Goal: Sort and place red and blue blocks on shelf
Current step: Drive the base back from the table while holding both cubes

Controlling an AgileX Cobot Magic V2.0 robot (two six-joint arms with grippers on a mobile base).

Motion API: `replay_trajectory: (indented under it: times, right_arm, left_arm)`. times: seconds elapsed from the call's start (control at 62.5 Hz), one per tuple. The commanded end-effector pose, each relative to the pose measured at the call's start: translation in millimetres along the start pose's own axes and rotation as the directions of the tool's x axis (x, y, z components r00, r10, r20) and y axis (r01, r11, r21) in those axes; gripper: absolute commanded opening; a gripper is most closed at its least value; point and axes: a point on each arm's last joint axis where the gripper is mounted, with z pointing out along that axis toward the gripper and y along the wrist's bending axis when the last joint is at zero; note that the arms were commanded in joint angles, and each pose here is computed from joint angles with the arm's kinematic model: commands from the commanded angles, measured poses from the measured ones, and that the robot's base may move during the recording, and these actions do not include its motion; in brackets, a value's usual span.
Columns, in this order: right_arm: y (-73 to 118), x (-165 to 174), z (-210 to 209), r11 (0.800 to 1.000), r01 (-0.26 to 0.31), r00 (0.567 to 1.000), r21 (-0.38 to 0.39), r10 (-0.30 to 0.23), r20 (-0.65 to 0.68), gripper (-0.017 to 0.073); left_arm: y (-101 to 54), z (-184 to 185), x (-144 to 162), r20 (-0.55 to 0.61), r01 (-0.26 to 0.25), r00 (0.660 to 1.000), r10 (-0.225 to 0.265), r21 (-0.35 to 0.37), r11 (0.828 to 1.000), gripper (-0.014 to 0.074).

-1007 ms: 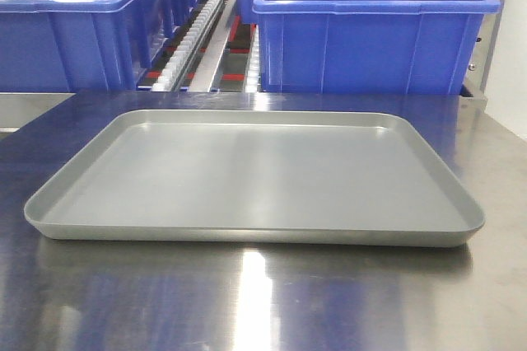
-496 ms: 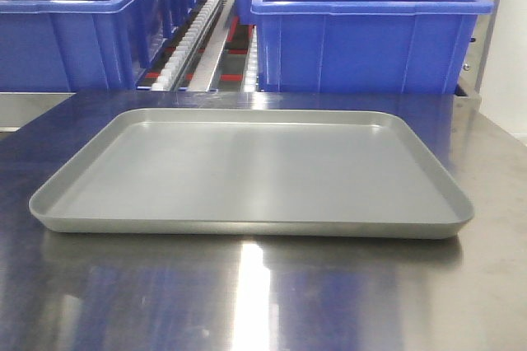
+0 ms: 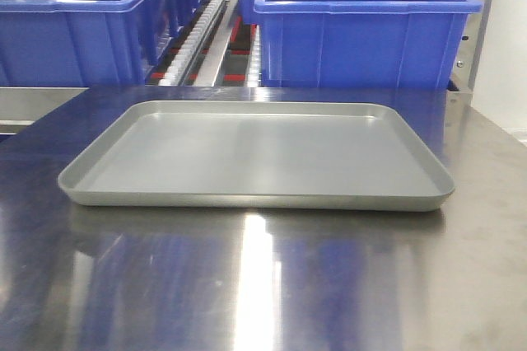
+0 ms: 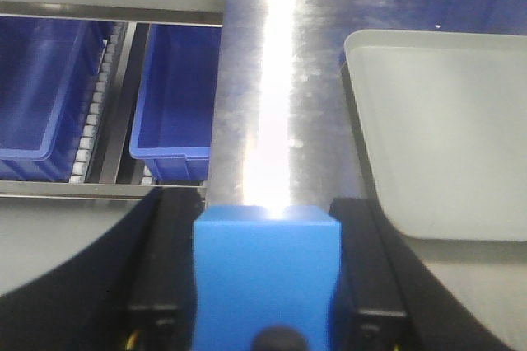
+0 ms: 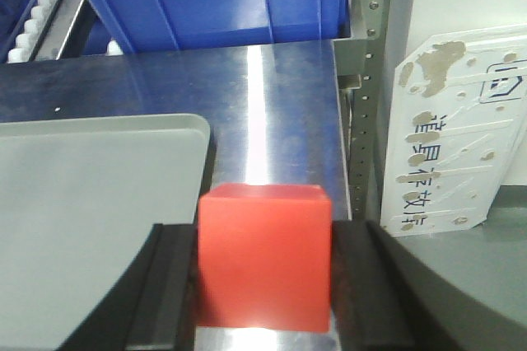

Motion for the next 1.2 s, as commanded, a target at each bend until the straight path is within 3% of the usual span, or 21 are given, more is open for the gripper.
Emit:
replay_trajectory:
  times: [0.0, 1.183]
  right_arm:
    - [1.6, -16.4, -5.3, 1.000, 0.014, 0.993, -0.005, -0.013, 0.117, 0.0048]
    - [1.6, -16.4, -5.3, 1.000, 0.014, 0.993, -0.005, -0.013, 0.117, 0.0048]
  left_arm:
    - [-3.2, -4.3, -14.0, 0.096, -0.011, 0.995, 0.008, 0.029, 1.000, 0.0123]
    - [-3.2, -4.3, -14.0, 0.096, -0.011, 0.995, 0.008, 0.029, 1.000, 0.0123]
